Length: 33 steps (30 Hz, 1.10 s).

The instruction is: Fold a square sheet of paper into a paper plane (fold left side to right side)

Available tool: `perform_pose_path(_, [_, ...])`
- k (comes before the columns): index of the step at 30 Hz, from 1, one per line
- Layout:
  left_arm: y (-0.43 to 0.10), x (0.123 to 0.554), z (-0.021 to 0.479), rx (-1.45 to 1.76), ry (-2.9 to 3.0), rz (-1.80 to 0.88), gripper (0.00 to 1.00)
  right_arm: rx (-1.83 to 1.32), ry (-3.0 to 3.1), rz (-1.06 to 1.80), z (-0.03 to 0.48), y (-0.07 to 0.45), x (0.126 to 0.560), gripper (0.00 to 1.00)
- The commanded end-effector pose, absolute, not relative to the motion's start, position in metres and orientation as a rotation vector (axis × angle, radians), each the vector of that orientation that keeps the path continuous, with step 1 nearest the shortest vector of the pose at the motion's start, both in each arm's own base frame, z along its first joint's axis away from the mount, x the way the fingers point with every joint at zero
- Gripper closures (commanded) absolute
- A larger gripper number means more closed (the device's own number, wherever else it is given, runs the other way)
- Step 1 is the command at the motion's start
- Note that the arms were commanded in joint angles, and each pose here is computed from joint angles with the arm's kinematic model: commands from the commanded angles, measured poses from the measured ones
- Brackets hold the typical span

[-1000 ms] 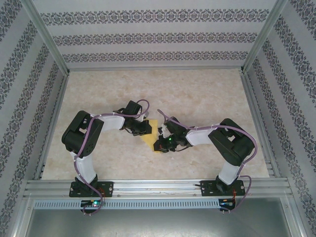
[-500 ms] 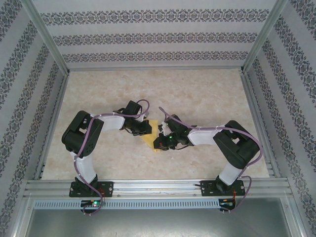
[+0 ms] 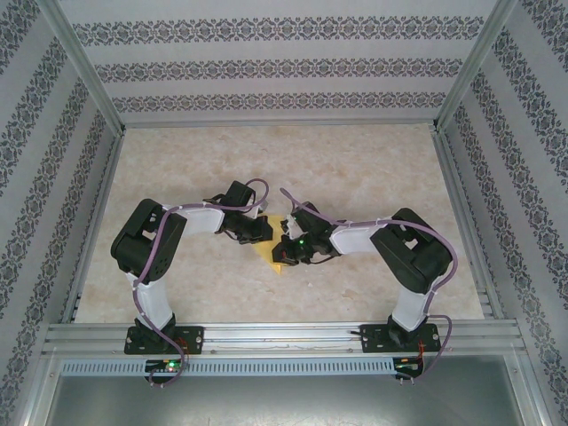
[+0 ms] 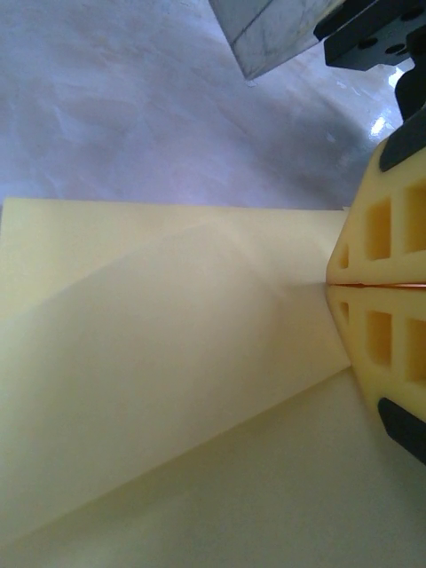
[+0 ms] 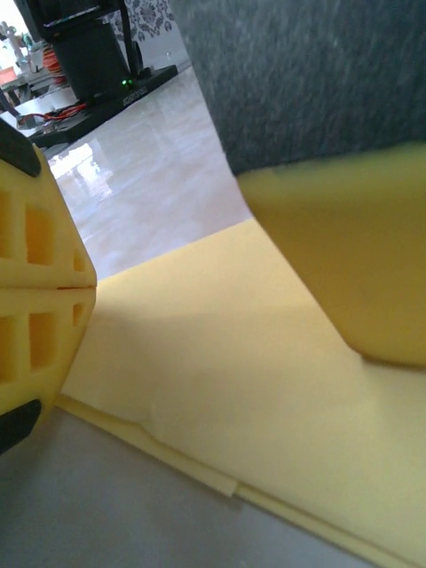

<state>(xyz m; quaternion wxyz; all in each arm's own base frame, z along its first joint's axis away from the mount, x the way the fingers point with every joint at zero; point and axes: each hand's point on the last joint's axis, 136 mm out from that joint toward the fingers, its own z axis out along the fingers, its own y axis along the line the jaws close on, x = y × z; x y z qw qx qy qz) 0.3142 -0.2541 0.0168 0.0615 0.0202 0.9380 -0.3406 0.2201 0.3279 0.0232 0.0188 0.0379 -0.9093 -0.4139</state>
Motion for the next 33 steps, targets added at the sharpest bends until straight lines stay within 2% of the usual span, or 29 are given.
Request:
perform_pose_path(1, [-0.231, 0.301, -0.018, 0.016, 2.956, -0.845, 0.92, 0.150, -2.831, -1.266, 0.019, 0.329, 0.216, 1.00])
perform_pose_path(33, [-0.229, 0.302, -0.020, 0.005, 2.959, -0.837, 0.92, 0.184, -2.792, -1.250, 0.016, 0.334, 0.195, 1.00])
